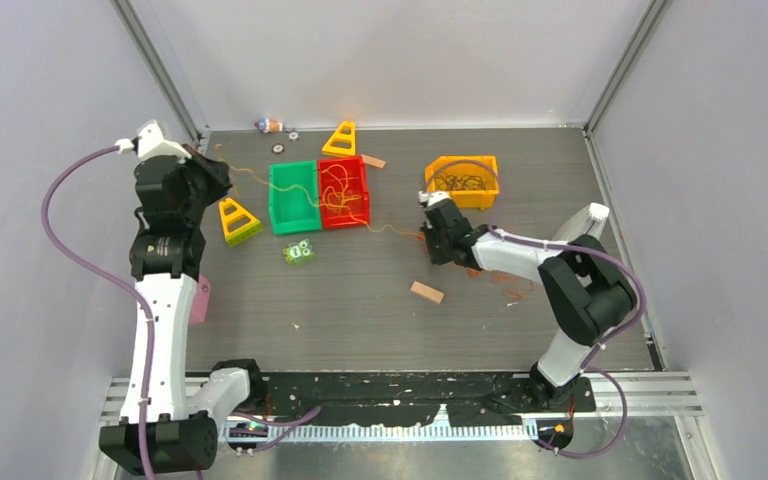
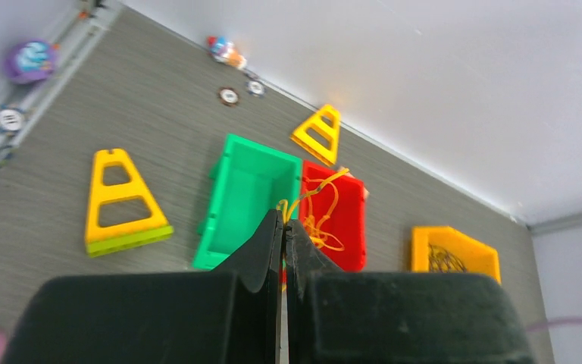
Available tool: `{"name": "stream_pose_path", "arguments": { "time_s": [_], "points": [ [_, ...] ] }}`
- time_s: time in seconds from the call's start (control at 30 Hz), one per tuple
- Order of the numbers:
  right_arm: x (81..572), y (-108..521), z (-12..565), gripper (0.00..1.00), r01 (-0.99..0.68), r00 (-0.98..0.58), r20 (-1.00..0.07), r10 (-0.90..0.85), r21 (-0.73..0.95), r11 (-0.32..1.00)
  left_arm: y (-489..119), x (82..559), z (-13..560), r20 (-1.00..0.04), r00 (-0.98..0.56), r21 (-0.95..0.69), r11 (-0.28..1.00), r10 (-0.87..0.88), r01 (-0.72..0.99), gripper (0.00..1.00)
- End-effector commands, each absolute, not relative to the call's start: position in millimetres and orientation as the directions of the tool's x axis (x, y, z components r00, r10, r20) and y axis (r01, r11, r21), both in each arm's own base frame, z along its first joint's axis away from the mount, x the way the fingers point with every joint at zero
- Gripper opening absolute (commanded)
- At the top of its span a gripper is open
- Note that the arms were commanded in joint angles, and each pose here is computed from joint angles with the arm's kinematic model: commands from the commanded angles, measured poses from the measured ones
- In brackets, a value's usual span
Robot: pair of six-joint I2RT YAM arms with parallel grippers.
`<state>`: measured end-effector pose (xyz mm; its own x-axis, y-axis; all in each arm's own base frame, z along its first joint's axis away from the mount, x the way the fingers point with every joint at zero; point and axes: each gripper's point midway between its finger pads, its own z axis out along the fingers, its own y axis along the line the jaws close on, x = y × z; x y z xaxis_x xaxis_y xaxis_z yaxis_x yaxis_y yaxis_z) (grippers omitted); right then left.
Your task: Untangle the cables
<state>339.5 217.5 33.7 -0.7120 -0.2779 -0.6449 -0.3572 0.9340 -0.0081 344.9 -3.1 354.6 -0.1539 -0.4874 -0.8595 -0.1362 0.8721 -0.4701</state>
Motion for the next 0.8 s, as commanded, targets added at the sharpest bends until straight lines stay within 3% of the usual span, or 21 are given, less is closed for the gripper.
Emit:
{"name": "stream_pose_path", "arguments": {
  "time_s": [0.0, 0.17, 0.53, 0.77],
  "points": [
    [362, 167, 58, 0.05, -0.092, -0.703, -0.71, 0.044, 0.152, 0.984, 33, 337, 372, -0.843, -0.036, -0.516, 0.825, -0.537, -0.23, 0.0],
    [365, 132, 58, 0.05, 0.021, -0.66, -0.706, 0.257, 0.324, 0.946, 35, 337, 370, -0.835, -0.022, -0.532, 0.818, -0.549, -0.222, 0.0],
    [365, 127, 70, 0.05, 0.019, -0.623, -0.735, 0.268, 0.328, 0.944, 5, 351, 376, -0.835, -0.143, -0.524, 0.847, -0.532, -0.088, 0.0],
    [364, 127, 73, 0.05, 0.008, -0.612, -0.744, 0.269, 0.334, 0.943, 2, 346, 394, -0.849, -0.126, -0.509, 0.858, -0.514, -0.067, 0.0]
  ]
}}
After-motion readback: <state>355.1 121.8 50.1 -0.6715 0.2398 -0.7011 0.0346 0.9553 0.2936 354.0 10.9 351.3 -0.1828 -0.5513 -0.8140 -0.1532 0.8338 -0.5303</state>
